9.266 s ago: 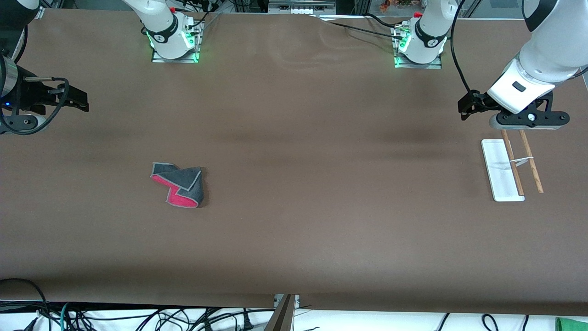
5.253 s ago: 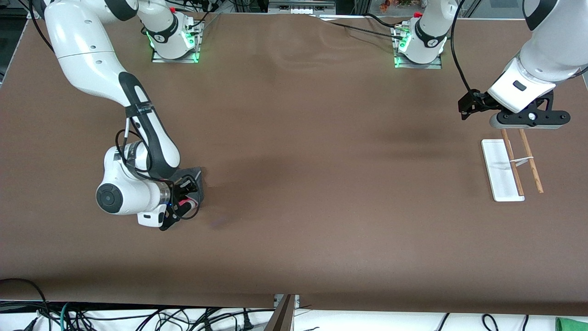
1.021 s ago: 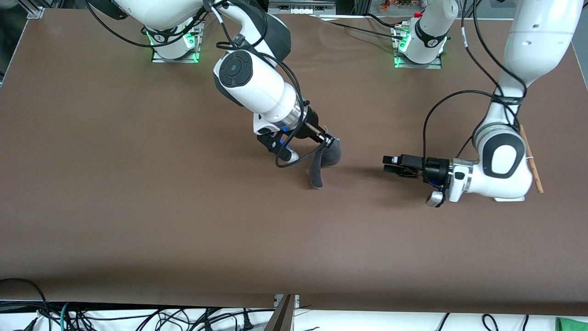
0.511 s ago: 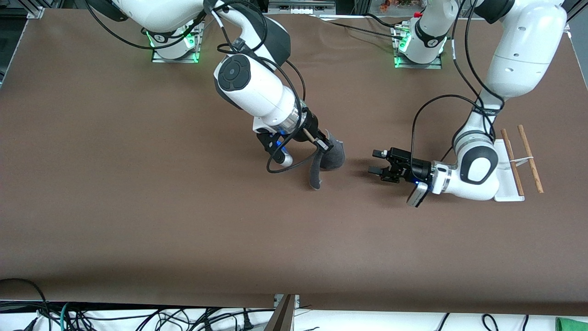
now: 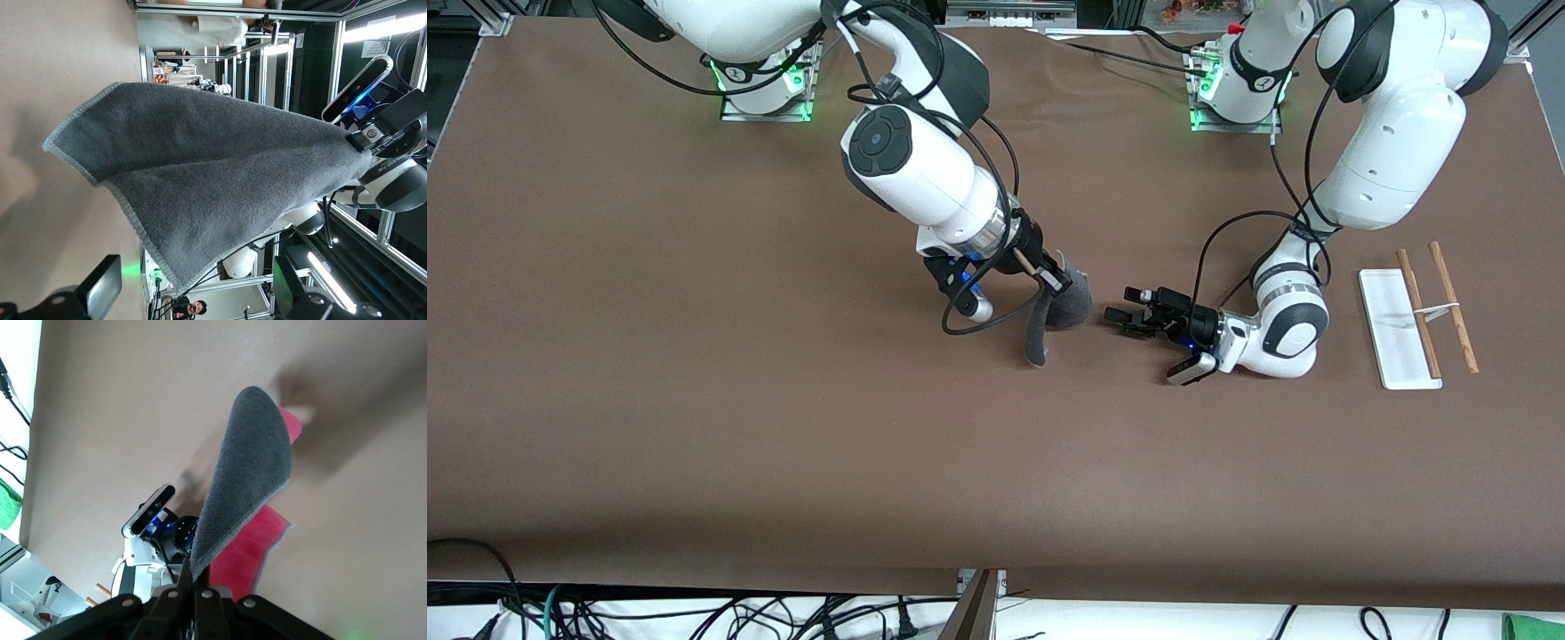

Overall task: Pass towel and hang on rack
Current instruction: 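Hold the towel up with the right gripper while the left gripper approaches, then close the left gripper on the hanging towel beside the right gripper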

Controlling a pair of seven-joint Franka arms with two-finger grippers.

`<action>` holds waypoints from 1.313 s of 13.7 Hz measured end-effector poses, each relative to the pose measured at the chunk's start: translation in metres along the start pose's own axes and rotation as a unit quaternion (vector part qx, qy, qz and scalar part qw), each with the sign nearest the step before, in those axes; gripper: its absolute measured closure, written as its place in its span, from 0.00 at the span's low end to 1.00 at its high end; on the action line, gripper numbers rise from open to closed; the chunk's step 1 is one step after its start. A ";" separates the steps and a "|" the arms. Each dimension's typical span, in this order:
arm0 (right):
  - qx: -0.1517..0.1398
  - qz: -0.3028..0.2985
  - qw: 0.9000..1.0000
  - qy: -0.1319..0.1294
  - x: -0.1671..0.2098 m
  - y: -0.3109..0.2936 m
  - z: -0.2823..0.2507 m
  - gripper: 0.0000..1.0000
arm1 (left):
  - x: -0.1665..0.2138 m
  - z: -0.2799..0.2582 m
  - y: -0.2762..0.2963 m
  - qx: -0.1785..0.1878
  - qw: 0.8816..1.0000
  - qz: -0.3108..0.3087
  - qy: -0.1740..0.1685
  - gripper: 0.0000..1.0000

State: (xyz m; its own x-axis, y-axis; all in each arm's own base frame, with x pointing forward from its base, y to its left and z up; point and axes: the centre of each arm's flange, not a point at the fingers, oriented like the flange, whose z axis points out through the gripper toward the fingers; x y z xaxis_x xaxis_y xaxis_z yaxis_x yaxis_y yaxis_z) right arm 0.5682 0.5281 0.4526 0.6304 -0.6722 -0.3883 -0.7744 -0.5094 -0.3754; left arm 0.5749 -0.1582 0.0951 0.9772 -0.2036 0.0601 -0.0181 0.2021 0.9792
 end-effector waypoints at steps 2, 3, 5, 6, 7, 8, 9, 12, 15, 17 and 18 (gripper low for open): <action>0.000 0.000 1.000 0.000 0.000 0.000 0.000 0.98 | 0.003 0.006 0.001 -0.001 1.000 0.003 -0.005 0.04; 0.000 0.000 1.000 0.000 0.000 0.000 0.000 0.98 | 0.004 0.010 0.001 0.001 1.000 0.003 -0.007 0.07; 0.001 0.000 1.000 -0.001 -0.001 -0.001 -0.001 0.98 | 0.004 0.021 -0.002 0.006 1.000 0.002 -0.011 0.08; 0.003 -0.002 1.000 -0.002 -0.002 -0.002 -0.003 0.98 | 0.004 0.028 -0.004 0.006 1.000 0.001 -0.014 0.11; 0.005 -0.004 1.000 -0.002 -0.004 -0.003 -0.005 0.98 | 0.005 0.035 -0.005 0.004 1.000 0.000 -0.015 0.11; 0.007 -0.006 1.000 -0.004 -0.008 -0.003 -0.008 0.98 | 0.005 0.044 -0.007 0.000 1.000 -0.001 -0.013 0.15; 0.008 -0.008 1.000 -0.007 -0.013 -0.003 -0.010 0.98 | 0.005 0.050 -0.009 -0.002 1.000 -0.003 -0.013 0.15; 0.011 -0.014 1.000 -0.013 -0.020 -0.004 -0.014 0.98 | 0.004 0.053 -0.010 -0.004 1.000 -0.017 -0.014 0.48; 0.014 -0.016 1.000 -0.013 -0.020 -0.006 -0.017 0.98 | 0.005 0.049 -0.005 -0.018 0.999 -0.030 -0.016 0.80; 0.014 -0.021 1.000 -0.013 -0.019 -0.006 -0.017 0.98 | 0.005 0.048 -0.003 -0.020 0.999 -0.033 -0.016 0.98; 0.014 -0.025 0.999 -0.013 -0.019 -0.006 -0.017 0.98 | 0.006 0.048 -0.003 -0.020 0.999 -0.034 -0.016 0.98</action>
State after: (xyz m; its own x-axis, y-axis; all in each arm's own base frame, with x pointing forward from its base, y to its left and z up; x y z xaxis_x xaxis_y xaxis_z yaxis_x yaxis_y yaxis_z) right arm 0.5598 0.5351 0.4768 0.6703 -0.6312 -0.3902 -0.7398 -0.5265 -0.4190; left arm 0.5705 -0.2055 0.1019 0.9687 -0.2483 0.0003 0.0573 0.2249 0.9727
